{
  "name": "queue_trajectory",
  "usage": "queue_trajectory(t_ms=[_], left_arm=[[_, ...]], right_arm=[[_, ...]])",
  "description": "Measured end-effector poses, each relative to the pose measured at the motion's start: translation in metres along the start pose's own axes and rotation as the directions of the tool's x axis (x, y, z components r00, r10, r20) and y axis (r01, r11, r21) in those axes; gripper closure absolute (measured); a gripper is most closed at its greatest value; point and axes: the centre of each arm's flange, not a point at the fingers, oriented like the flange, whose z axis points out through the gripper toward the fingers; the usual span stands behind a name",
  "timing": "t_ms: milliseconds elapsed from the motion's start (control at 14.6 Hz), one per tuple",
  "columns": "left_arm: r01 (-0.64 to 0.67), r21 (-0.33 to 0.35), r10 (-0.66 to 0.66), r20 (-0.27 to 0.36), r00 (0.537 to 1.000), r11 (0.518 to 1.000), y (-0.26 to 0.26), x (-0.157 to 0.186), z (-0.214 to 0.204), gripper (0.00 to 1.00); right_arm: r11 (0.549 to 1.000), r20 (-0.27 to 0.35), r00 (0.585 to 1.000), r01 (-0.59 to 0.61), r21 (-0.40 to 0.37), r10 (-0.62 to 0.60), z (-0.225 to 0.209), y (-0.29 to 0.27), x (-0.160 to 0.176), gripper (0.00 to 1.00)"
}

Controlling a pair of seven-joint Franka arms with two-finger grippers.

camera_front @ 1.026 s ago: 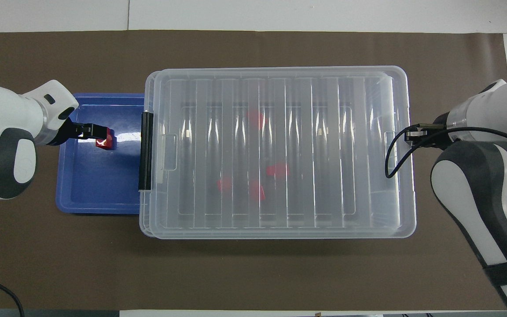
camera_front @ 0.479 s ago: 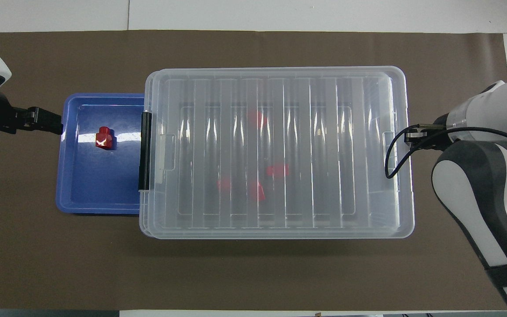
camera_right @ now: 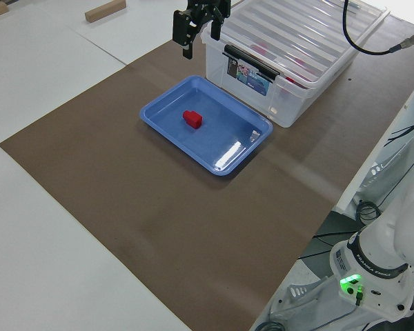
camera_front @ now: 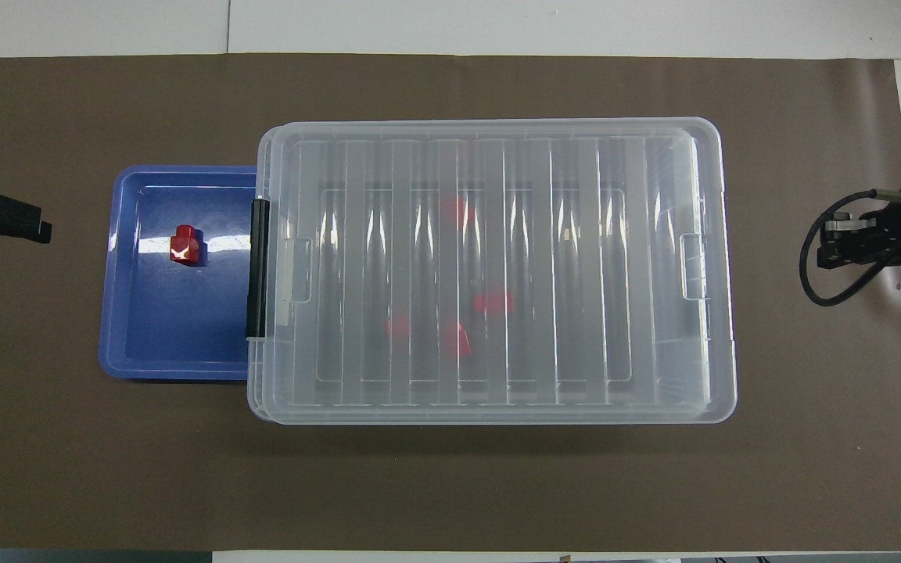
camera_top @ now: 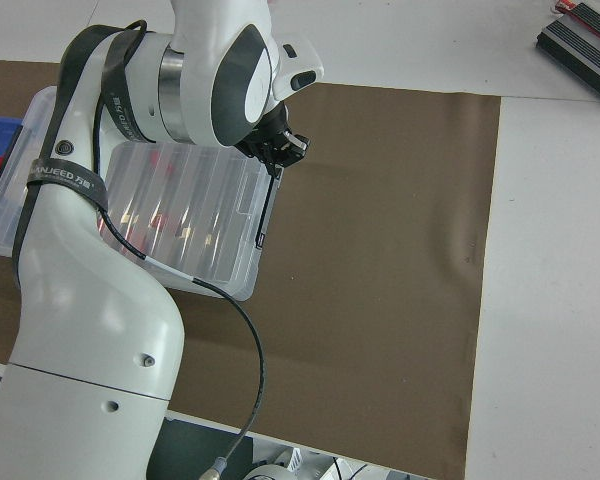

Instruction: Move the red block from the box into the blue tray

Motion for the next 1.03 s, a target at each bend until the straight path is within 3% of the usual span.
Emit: queue_trajectory(t_ms=[205, 684, 753, 821, 1026], left_arm=[[-0.015, 0.0, 0.015, -0.007, 1.0, 1.0, 0.009, -0.013, -0.013, 0.0], [-0.025, 0.001, 0.025, -0.007, 1.0, 1.0, 0.016, -0.02, -0.017, 0.0], [-0.027, 0.001, 0.027, -0.004, 1.0, 1.0, 0.017, -0.02, -0.017, 0.0], [-0.028, 0.0, 0.028, 0.004, 1.0, 1.0, 0.018, -0.021, -0.016, 0.0], [-0.03, -0.004, 0.03, 0.043, 0.999, 1.0, 0.019, -0.025, -0.012, 0.0]], right_arm=[[1.0, 0.015, 1.0, 0.013, -0.001, -0.013, -0.015, 0.011, -0.005, 0.89], [0.999, -0.017, 0.999, 0.033, 0.007, -0.033, -0.011, 0.035, 0.009, 0.2], [0.999, -0.022, 0.999, 0.034, 0.007, -0.034, -0.011, 0.035, 0.01, 0.06], [0.999, -0.023, 0.999, 0.035, 0.007, -0.035, -0.011, 0.035, 0.01, 0.0], [0.999, -0.023, 0.999, 0.039, 0.007, -0.039, -0.011, 0.034, 0.01, 0.0]])
